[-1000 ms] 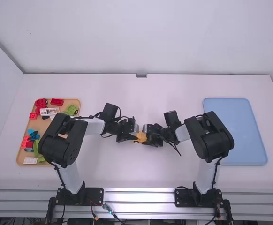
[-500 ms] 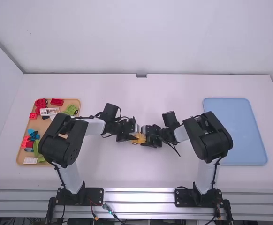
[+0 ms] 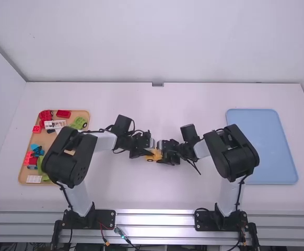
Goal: Assemble lego blocks to make yellow taxi
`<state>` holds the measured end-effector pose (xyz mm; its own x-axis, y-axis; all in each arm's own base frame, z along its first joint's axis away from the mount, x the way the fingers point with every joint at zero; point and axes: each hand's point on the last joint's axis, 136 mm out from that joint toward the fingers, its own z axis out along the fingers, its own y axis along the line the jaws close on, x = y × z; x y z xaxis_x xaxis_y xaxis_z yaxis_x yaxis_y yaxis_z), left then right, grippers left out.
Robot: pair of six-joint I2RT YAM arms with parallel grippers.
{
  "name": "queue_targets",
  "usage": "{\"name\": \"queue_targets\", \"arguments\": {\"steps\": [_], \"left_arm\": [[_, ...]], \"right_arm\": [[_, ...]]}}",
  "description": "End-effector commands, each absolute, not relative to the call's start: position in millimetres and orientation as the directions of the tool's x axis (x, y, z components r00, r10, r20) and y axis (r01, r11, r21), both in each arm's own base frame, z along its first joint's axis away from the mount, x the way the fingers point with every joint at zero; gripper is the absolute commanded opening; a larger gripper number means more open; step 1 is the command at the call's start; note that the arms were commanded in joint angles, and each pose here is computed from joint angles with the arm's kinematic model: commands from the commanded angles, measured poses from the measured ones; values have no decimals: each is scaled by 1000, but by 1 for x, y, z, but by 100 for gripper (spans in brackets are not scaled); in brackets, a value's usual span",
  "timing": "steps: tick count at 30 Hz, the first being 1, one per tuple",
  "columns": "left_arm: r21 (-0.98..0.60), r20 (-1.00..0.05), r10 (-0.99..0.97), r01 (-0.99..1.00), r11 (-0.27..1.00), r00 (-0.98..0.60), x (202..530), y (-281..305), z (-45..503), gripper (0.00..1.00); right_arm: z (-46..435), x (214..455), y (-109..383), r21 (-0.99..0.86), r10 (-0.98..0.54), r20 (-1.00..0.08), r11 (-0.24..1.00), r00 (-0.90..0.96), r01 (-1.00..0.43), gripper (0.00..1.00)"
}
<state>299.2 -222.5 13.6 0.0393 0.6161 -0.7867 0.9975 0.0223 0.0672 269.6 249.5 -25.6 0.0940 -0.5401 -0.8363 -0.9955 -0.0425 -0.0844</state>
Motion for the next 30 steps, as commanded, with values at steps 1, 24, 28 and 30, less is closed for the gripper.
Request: {"name": "queue_targets", "arguments": {"steps": [1,24,28,30], "left_arm": [[43,-806,591,999,4,32,288,-227,25,18],[25,-810,587,1000,0,21,284,-227,22,14],[25,-812,583,1000,0,20,284,-227,18,14],[18,-810,586,999,28,-2,289,-226,18,14]], "right_arm": [[-31,276,249,-91,-555,-827,-31,92,-995,47],[-30,274,250,-89,-547,-832,-39,96,-995,47],[-30,274,250,-89,-547,-832,-38,95,-995,47],[-30,274,250,-88,-547,-832,-39,95,-995,47]]}}
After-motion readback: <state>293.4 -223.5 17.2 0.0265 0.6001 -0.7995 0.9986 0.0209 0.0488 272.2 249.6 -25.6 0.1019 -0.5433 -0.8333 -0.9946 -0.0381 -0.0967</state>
